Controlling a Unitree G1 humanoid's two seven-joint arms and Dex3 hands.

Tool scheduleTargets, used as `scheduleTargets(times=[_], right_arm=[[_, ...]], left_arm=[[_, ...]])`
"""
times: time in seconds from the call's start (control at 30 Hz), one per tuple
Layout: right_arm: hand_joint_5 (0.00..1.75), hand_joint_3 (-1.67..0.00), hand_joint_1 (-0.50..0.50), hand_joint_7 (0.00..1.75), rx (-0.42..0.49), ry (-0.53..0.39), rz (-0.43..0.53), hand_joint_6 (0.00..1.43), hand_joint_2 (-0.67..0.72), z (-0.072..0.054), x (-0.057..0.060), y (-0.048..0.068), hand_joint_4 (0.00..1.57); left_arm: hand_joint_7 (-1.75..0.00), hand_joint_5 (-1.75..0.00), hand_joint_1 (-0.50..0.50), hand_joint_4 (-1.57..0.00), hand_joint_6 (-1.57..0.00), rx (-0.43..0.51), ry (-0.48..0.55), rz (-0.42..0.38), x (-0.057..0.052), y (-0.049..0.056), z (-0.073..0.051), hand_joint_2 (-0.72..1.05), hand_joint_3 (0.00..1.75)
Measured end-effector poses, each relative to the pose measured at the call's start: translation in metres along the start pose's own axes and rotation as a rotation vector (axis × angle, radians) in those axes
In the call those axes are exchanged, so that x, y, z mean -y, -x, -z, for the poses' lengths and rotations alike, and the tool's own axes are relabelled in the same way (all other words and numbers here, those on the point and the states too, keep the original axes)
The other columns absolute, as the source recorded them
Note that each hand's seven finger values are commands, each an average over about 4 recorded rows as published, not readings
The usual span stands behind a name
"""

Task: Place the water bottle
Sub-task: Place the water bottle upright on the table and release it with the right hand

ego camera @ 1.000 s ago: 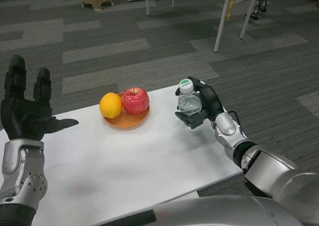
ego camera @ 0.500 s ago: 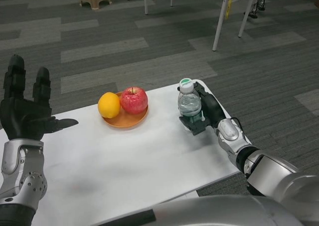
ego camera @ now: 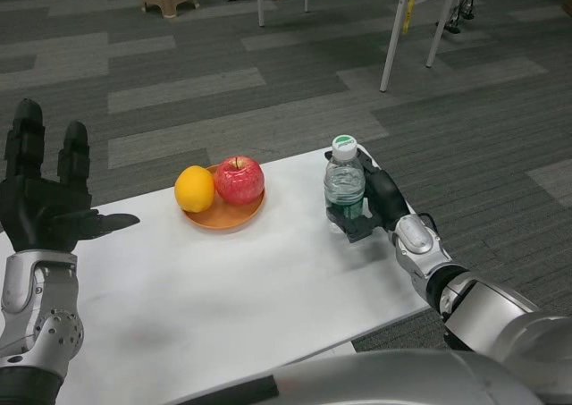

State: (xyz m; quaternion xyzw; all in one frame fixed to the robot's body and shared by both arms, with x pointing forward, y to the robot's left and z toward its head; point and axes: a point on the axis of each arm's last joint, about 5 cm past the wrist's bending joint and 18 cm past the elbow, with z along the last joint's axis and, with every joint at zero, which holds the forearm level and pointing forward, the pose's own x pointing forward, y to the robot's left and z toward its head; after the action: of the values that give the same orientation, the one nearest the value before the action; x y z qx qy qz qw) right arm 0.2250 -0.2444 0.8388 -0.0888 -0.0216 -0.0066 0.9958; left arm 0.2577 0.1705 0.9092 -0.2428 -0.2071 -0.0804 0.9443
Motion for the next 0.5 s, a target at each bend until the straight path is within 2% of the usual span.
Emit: scheduleTargets(times=[0.1,0.27,0.37,0.5], right_arm=[[0.39,-1.43,-0.42,0.63,0.0,-0.002,-0.001,0.0,-0.1,0.0002,0.0011,0.0006,0.0],[0.39,-1.33,-0.45,0.63,-0.005,-0.003,-0.01,0.0,-0.05,0.0014,0.0027,0.003,0.0],[0.36,-1.11,-0.49,0.61,-0.005,-0.004,-0.032,0.0,-0.02,0.0014,0.0027,0.0034,0.0],[0.29,-0.58,-0.5,0.52,0.0,-0.007,-0.064,0.0,0.08,0.0001,0.0021,0.0022,0.0]], left_arm=[[0.0,-0.1,-0.5,0.0,0.0,0.0,0.0,0.0,0.0,0.0,0.0,-0.02,0.07],[0.0,-0.1,-0.5,0.0,0.0,0.0,0.0,0.0,0.0,0.0,0.0,-0.02,0.07],[0.0,-0.1,-0.5,0.0,0.0,0.0,0.001,0.0,0.0001,0.0,0.0001,-0.02,0.02],[0.0,-0.1,-0.5,0.0,0.0,0.0,0.001,0.0,0.0002,0.0,0.0002,-0.02,0.07]])
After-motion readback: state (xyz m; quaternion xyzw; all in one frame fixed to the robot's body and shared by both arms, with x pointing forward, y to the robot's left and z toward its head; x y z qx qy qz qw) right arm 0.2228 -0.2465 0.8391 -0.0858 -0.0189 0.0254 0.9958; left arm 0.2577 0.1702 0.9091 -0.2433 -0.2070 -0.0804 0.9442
